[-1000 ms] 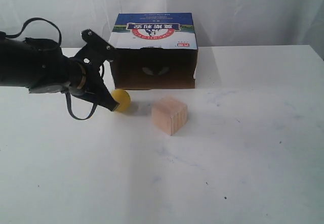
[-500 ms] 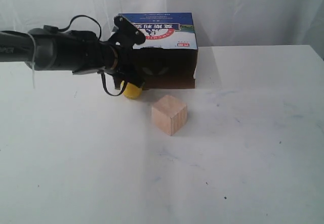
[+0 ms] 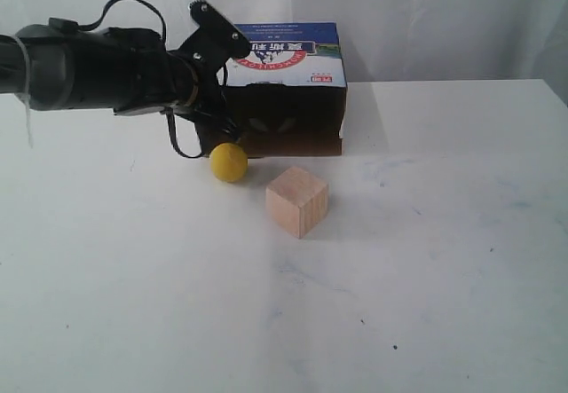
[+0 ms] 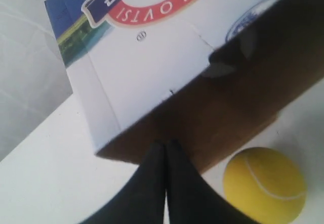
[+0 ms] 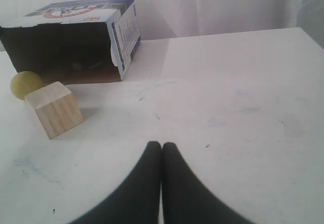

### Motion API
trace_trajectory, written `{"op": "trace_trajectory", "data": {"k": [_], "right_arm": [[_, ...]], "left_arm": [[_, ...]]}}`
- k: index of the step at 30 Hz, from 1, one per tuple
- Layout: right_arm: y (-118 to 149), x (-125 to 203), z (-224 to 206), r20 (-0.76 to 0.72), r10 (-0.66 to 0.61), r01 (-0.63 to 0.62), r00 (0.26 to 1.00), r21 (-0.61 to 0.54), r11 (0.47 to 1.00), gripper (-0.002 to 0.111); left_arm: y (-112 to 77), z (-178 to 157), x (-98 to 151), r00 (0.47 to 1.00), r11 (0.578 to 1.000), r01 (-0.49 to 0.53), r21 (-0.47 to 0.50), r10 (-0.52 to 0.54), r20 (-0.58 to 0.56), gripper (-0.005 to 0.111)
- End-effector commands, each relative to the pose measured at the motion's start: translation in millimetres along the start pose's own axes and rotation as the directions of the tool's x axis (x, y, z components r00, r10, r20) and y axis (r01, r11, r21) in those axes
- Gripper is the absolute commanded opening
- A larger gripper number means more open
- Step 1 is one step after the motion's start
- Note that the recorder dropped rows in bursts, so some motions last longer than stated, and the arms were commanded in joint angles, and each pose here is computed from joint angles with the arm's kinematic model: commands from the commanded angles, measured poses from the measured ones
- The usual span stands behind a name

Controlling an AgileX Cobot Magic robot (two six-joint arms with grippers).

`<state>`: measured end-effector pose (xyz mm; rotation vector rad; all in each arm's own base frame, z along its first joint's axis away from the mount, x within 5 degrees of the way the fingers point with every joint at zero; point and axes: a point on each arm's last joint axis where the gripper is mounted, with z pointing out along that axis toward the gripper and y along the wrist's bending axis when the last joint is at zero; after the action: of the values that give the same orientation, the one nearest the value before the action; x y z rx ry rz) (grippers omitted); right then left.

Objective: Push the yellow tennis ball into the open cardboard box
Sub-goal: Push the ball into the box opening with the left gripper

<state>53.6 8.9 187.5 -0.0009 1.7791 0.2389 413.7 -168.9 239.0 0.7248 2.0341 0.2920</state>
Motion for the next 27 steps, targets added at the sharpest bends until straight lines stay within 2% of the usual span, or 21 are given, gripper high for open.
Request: {"op": "trace_trajectory", "data": {"k": [1,4,8,10,12,15,16,17,19,23,27], "right_arm": [[-0.5,-0.2,0.4,0.007,0.004,-0.004,1.0,0.008,1.0,0.0],[-0.5,-0.2,0.4,0.007,0.004,-0.004,1.0,0.008,1.0,0.0],[-0.5,-0.2,0.4,0.007,0.004,-0.004,1.0,0.008,1.0,0.0],[-0.5,-0.2,0.4,0.007,0.004,-0.004,1.0,0.008,1.0,0.0],[-0.5,-0.2,0.4,0.007,0.004,-0.004,1.0,0.008,1.0,0.0],[-0.5,-0.2,0.4,0.007,0.004,-0.004,1.0,0.008,1.0,0.0],[-0.5,-0.2,0.4,0.007,0.004,-0.004,1.0,0.008,1.0,0.0],[-0.5,-0.2,0.4,0.007,0.004,-0.004,1.0,0.008,1.0,0.0],[-0.5,-0.2,0.4,0.007,0.004,-0.004,1.0,0.008,1.0,0.0],[-0.5,-0.2,0.4,0.007,0.004,-0.004,1.0,0.008,1.0,0.0],[-0.5,-0.2,0.4,0.007,0.004,-0.004,1.0,0.008,1.0,0.0]], "left_arm": [[-17.2,-15.8,18.9,0.997,0.999,0.021,0.029,-0.018,-0.077,0.0],[-42.5,-25.8,51.4,0.985,0.996,0.02,0.092,-0.003,-0.175,0.0],[-59.2,-53.8,68.4,0.978,0.99,0.033,0.134,-0.004,-0.209,0.0],[-65.5,-57.1,79.8,0.974,0.985,0.055,0.165,-0.017,-0.224,0.0],[-74.9,-48.0,90.3,0.97,0.978,0.049,0.201,0.002,-0.242,0.0],[-87.2,-17.0,102.7,0.965,0.968,0.033,0.248,0.034,-0.26,0.0],[-85.8,-4.5,100.0,0.97,0.967,-0.004,0.256,0.066,-0.235,0.0],[-75.3,14.1,88.1,0.978,0.973,-0.026,0.231,0.072,-0.194,0.0],[-53.3,26.6,62.0,0.986,0.989,-0.047,0.14,0.068,-0.151,0.0],[-17.3,8.9,9.9,0.995,0.997,-0.064,-0.037,0.061,-0.078,0.0],[-2.7,-15.7,-3.8,0.999,0.997,-0.038,-0.074,0.035,-0.039,0.0]]}}
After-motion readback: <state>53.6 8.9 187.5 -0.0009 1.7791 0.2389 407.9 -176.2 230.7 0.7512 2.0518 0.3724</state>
